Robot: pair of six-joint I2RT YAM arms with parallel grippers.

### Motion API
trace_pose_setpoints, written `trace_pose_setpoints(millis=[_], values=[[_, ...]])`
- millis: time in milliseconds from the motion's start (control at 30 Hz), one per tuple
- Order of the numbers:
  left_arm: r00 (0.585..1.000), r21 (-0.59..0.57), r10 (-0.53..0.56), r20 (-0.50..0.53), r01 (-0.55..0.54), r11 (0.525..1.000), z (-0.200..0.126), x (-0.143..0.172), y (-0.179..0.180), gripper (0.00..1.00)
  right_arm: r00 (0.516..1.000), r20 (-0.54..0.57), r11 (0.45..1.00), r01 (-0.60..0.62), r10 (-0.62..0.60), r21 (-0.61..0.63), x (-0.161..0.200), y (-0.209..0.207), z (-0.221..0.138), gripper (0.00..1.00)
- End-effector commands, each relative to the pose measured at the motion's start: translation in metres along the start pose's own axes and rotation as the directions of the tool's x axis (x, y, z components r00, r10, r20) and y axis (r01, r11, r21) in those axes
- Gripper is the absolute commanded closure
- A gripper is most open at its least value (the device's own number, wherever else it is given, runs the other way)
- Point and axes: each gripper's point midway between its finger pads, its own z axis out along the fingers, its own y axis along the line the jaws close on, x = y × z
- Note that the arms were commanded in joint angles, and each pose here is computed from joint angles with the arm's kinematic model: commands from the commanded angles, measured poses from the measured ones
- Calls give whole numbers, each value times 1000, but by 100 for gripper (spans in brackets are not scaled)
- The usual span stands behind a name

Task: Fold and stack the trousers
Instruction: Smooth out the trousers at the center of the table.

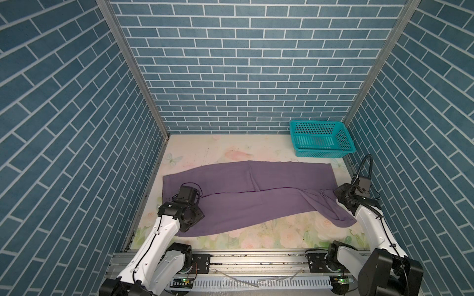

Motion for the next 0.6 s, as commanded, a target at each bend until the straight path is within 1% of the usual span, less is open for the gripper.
trace_pose_setpoints(millis=[0, 67, 133, 200, 267, 300, 433, 533, 567], values=[[999, -106, -35, -33, 31, 994, 17, 12, 15, 35, 997, 68, 998, 51, -47, -47, -22, 17, -15, 100], [997, -119, -34, -68, 26, 993, 28, 18, 14, 31, 995, 78, 997, 63, -59, -51, -24, 18, -18, 100], [994, -127, -35, -101, 22, 992, 36, 22, 13, 30, 994, 94, 996, 69, -63, -57, -27, 20, -22, 100], [993, -148, -30, -113, 13, 989, 39, 23, 15, 28, 992, 113, 996, 67, -61, -56, -30, 20, -25, 100], [993, -154, -28, -115, 10, 988, 43, 24, 16, 28, 990, 130, 996, 66, -57, -60, -34, 21, -28, 100], [993, -152, -32, -116, 15, 988, 45, 25, 17, 33, 989, 135, 996, 64, -55, -63, -35, 22, -29, 100], [990, -140, -52, -129, 33, 990, 57, 29, 17, 68, 989, 139, 996, 54, -43, -72, -40, 26, -27, 100], [980, -128, -102, -174, 80, 989, 53, 21, 21, 100, 991, 127, 996, 57, -48, -68, -41, 28, -23, 100], [974, -107, -133, -185, 115, 988, 50, 16, 23, 100, 991, 124, 996, 61, -52, -67, -41, 29, -22, 100]])
